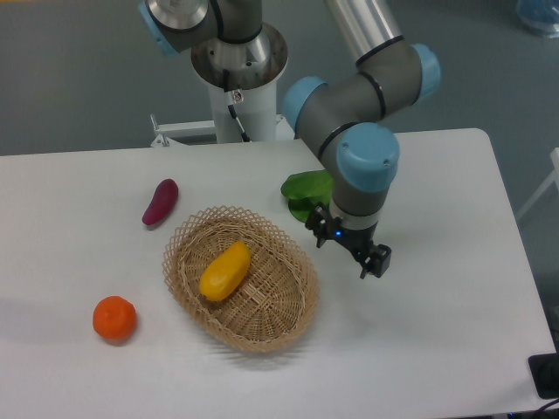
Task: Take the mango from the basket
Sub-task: 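Move the open gripper over the yellow mango in the wicker basket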
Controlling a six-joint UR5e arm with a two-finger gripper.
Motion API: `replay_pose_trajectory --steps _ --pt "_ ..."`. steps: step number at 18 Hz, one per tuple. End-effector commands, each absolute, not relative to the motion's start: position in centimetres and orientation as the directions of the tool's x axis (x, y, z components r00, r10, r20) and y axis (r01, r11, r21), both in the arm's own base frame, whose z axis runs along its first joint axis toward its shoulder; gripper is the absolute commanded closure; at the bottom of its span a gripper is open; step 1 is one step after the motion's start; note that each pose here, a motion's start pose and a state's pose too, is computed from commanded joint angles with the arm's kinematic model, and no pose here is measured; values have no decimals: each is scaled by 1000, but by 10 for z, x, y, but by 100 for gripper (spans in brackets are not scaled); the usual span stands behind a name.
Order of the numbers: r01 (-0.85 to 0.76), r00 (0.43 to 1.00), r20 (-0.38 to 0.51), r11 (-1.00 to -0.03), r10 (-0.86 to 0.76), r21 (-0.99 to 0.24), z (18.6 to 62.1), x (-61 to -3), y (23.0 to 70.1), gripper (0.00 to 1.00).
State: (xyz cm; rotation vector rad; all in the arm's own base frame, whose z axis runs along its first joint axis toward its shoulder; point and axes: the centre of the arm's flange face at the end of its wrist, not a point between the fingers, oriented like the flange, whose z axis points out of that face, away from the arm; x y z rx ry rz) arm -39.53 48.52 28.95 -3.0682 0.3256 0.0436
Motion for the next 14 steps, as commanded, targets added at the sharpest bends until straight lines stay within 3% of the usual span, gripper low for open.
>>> replay_pose_trajectory --steps 4,10,14 --pt "-196 981 -11 -979 -195 -54 283 -363 506 0" --pt "-226 966 108 -969 -237 -101 250 -309 515 0" --pt "-160 977 129 -984 -170 -82 245 -284 519 0"
